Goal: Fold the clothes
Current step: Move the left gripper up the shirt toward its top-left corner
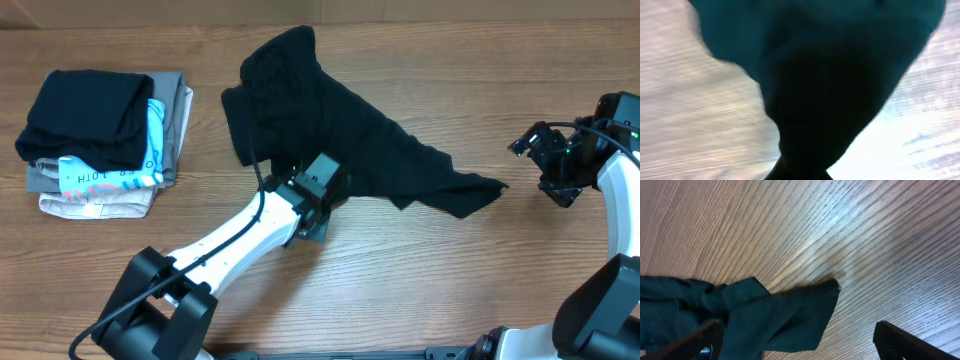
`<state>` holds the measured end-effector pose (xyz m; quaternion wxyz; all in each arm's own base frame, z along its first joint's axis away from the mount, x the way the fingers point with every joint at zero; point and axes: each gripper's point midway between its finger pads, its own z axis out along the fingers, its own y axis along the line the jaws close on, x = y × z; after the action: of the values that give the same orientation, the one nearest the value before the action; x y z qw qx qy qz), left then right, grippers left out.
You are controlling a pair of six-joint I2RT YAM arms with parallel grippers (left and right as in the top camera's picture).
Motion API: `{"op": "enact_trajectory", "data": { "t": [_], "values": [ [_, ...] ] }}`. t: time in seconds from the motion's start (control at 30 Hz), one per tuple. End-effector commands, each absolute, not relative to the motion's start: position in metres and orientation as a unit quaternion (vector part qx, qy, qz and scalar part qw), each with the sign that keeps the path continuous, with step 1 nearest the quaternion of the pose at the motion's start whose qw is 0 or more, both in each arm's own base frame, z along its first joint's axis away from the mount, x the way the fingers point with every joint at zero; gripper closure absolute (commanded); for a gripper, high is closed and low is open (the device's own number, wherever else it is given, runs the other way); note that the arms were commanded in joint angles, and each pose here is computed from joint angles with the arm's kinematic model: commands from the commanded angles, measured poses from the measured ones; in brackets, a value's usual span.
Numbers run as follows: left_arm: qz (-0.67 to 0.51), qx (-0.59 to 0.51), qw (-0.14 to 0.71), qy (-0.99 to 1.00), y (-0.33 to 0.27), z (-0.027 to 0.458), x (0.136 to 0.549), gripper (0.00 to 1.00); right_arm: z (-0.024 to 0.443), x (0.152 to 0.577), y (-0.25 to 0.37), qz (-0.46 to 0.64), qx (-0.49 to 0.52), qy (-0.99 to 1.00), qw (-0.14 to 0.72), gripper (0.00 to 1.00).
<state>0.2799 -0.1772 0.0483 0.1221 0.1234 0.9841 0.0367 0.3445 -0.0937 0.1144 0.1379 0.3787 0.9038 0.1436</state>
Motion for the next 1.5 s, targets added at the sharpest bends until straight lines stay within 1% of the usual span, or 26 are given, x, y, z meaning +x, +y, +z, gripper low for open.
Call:
{"op": "enact_trajectory", "data": {
  "t": [0.0, 0.1, 0.2, 0.33, 0.53, 0.63, 0.73, 0.8, 0.9, 0.97, 1.03, 1.07, 1.23, 1.4, 1.47],
  "values": [
    [0.105, 0.145, 0.196, 0.964, -0.169, 0.083, 0.317, 0.96, 0.115, 0.346, -0.092, 0.147, 0.374, 0.905, 0.140, 0.00],
    [0.142, 0.168, 0.236, 0.947, -0.165, 0.103, 0.337, 0.96, 0.115, 0.346, -0.092, 0.147, 0.374, 0.905, 0.140, 0.00],
    [0.168, 0.206, 0.262, 0.928, -0.166, 0.113, 0.351, 0.96, 0.115, 0.346, -0.092, 0.147, 0.374, 0.905, 0.140, 0.00],
    [0.168, 0.253, 0.285, 0.909, -0.177, 0.116, 0.365, 0.96, 0.115, 0.346, -0.092, 0.147, 0.374, 0.905, 0.140, 0.00],
    [0.160, 0.257, 0.328, 0.895, -0.190, 0.121, 0.388, 0.96, 0.115, 0.346, -0.092, 0.147, 0.374, 0.905, 0.140, 0.00],
    [0.159, 0.252, 0.323, 0.898, -0.188, 0.107, 0.397, 0.96, 0.115, 0.346, -0.092, 0.147, 0.374, 0.905, 0.140, 0.00],
    [0.158, 0.256, 0.295, 0.907, -0.183, 0.078, 0.402, 0.96, 0.115, 0.346, -0.092, 0.147, 0.374, 0.905, 0.140, 0.00],
    [0.181, 0.246, 0.282, 0.909, -0.171, 0.061, 0.409, 0.96, 0.115, 0.346, -0.092, 0.147, 0.374, 0.905, 0.140, 0.00],
    [0.221, 0.187, 0.287, 0.913, -0.143, 0.052, 0.423, 0.96, 0.115, 0.346, -0.092, 0.147, 0.374, 0.905, 0.140, 0.00],
    [0.216, 0.144, 0.294, 0.920, -0.129, 0.053, 0.431, 0.96, 0.115, 0.346, -0.092, 0.147, 0.374, 0.905, 0.140, 0.00],
    [0.176, 0.085, 0.303, 0.933, -0.120, 0.059, 0.439, 0.96, 0.115, 0.346, -0.092, 0.147, 0.374, 0.905, 0.140, 0.00],
    [0.146, 0.071, 0.305, 0.939, -0.122, 0.061, 0.443, 0.94, 0.115, 0.346, -0.092, 0.147, 0.374, 0.905, 0.140, 0.00],
    [-0.044, 0.031, 0.301, 0.952, -0.148, 0.083, 0.457, 0.74, 0.115, 0.346, -0.092, 0.147, 0.374, 0.905, 0.140, 0.00],
    [-0.233, 0.061, 0.294, 0.925, -0.195, 0.123, 0.462, 0.73, 0.115, 0.346, -0.092, 0.147, 0.374, 0.905, 0.140, 0.00],
    [-0.260, 0.059, 0.286, 0.920, -0.204, 0.131, 0.459, 0.74, 0.115, 0.346, -0.092, 0.147, 0.374, 0.905, 0.140, 0.00]
  ]
}}
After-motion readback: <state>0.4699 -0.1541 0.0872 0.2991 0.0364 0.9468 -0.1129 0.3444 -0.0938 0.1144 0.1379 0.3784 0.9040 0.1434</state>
